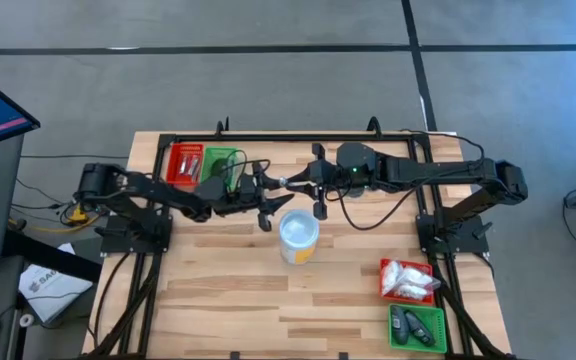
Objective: Pick & Place Travel size toiletries
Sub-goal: Put the silver nail clipper into the top red basket
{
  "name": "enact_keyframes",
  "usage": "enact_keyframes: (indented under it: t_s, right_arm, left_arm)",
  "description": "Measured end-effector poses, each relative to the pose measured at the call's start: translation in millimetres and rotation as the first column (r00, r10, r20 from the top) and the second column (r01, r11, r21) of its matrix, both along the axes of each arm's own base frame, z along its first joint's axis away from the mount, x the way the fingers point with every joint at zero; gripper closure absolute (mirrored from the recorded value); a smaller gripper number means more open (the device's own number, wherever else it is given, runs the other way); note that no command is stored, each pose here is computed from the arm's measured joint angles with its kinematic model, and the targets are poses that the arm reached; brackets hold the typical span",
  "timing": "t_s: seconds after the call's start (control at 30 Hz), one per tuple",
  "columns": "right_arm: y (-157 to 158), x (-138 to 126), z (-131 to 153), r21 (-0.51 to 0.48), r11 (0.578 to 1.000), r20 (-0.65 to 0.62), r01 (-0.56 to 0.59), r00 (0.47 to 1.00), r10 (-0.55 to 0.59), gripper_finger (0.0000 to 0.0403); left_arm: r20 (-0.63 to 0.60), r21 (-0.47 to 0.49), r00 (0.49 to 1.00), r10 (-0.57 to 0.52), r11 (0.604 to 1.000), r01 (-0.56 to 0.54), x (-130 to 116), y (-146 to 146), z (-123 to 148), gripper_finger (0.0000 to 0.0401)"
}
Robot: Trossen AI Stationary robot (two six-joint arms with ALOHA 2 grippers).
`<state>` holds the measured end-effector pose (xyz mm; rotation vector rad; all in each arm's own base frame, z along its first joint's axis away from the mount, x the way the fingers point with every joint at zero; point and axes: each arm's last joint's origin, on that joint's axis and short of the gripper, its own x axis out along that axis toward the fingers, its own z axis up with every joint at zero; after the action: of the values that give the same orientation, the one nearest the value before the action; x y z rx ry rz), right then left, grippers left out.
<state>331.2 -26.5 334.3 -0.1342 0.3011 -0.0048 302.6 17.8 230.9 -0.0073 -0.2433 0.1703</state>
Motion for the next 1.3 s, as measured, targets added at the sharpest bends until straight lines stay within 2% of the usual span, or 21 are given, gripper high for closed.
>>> enact_keyframes:
  t_s: [0.3,0.57,0.8,1.07,1.3]
  right_arm:
    - [0.1,-0.1,0.0,0.002,1.000,-0.001,-0.008,1.000,0.008,0.0355]
    - [0.5,-0.2,-0.1,0.008,1.000,-0.002,-0.023,1.000,0.023,0.0354]
    - [0.9,-0.4,0.0,0.008,1.000,-0.003,-0.027,1.000,0.027,0.0346]
    - [0.9,-0.6,-1.8,0.007,0.999,-0.019,-0.035,0.999,0.035,0.0289]
    - [0.4,-3.0,-7.1,0.008,0.999,-0.080,-0.031,0.996,0.032,0.0255]
  left_arm:
    - [0.007,0.001,1.000,0.001,1.000,-0.001,6.0,0.4,2.2,0.0261]
    - [0.006,0.010,1.000,-0.012,1.000,0.012,6.1,0.3,2.1,0.0342]
    - [0.002,0.032,0.999,-0.033,0.999,0.033,6.1,-0.3,1.9,0.0342]
    - [-0.023,0.032,0.999,-0.043,0.999,0.044,-0.2,-1.2,-3.8,0.0342]
    - [-0.033,0.016,0.999,0.035,0.999,-0.035,-17.7,0.2,-5.1,0.0342]
